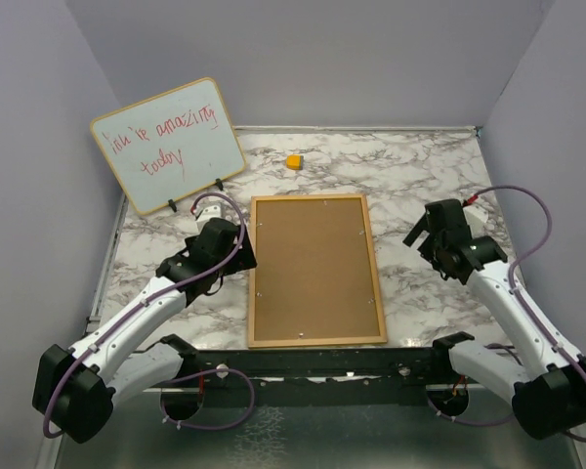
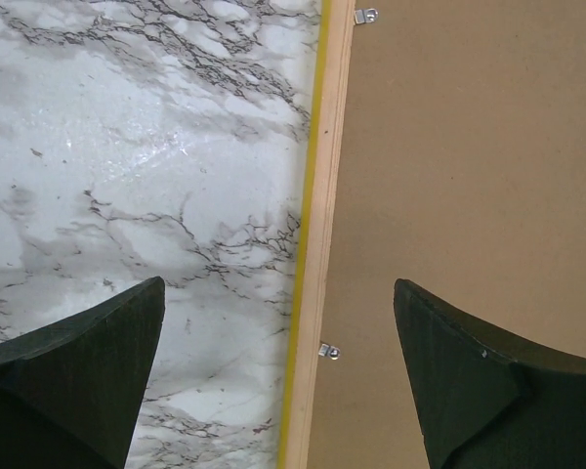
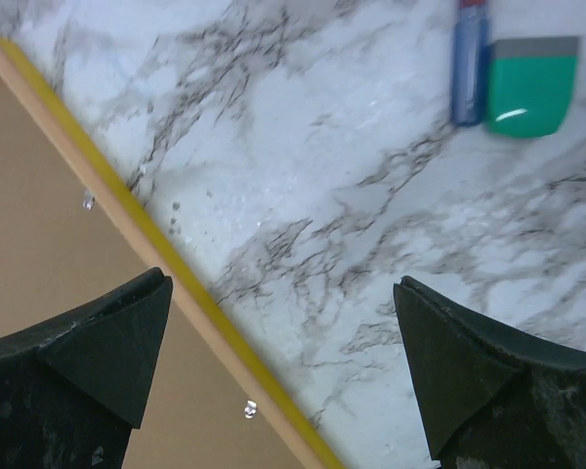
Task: Take the photo out of the frame
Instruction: Move the screwdriver to the center of the board.
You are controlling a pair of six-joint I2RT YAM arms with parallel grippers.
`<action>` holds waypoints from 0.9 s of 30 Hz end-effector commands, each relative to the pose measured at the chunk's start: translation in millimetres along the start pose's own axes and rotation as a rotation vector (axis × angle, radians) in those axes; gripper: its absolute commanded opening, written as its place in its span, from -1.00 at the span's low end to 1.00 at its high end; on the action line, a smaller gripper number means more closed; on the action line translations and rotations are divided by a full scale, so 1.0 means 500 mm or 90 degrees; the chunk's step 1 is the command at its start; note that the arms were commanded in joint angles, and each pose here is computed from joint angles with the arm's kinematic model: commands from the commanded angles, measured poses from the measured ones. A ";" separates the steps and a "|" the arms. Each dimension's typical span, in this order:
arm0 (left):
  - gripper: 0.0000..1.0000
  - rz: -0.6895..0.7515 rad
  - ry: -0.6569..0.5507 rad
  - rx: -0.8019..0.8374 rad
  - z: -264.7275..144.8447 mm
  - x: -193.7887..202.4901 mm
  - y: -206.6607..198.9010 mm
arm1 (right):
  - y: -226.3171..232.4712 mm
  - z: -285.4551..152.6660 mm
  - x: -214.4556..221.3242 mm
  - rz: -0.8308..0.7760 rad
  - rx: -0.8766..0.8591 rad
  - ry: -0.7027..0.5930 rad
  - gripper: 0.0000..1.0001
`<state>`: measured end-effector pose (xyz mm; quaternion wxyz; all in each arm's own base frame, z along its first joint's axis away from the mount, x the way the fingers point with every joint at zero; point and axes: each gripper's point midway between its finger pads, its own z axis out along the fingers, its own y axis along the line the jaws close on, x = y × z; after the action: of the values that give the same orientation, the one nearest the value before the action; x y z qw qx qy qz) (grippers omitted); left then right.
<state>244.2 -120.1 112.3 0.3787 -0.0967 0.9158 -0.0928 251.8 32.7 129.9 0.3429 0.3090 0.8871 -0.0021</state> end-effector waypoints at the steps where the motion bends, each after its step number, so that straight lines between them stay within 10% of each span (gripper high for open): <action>1: 0.98 0.031 -0.030 -0.034 -0.003 -0.018 0.024 | -0.086 -0.055 -0.073 0.043 0.110 -0.123 1.00; 10: 0.98 0.026 -0.026 -0.042 0.005 -0.015 0.026 | -0.091 -0.067 -0.106 0.060 0.094 -0.181 0.94; 27: 0.98 0.059 -0.023 -0.050 0.002 -0.022 0.029 | -0.101 0.111 -0.240 0.148 0.007 0.066 0.64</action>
<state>248.2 -106.1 105.7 0.3845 -0.0708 0.9194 -0.0425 306.7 -96.4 142.9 0.3001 0.4387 0.8470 -0.0019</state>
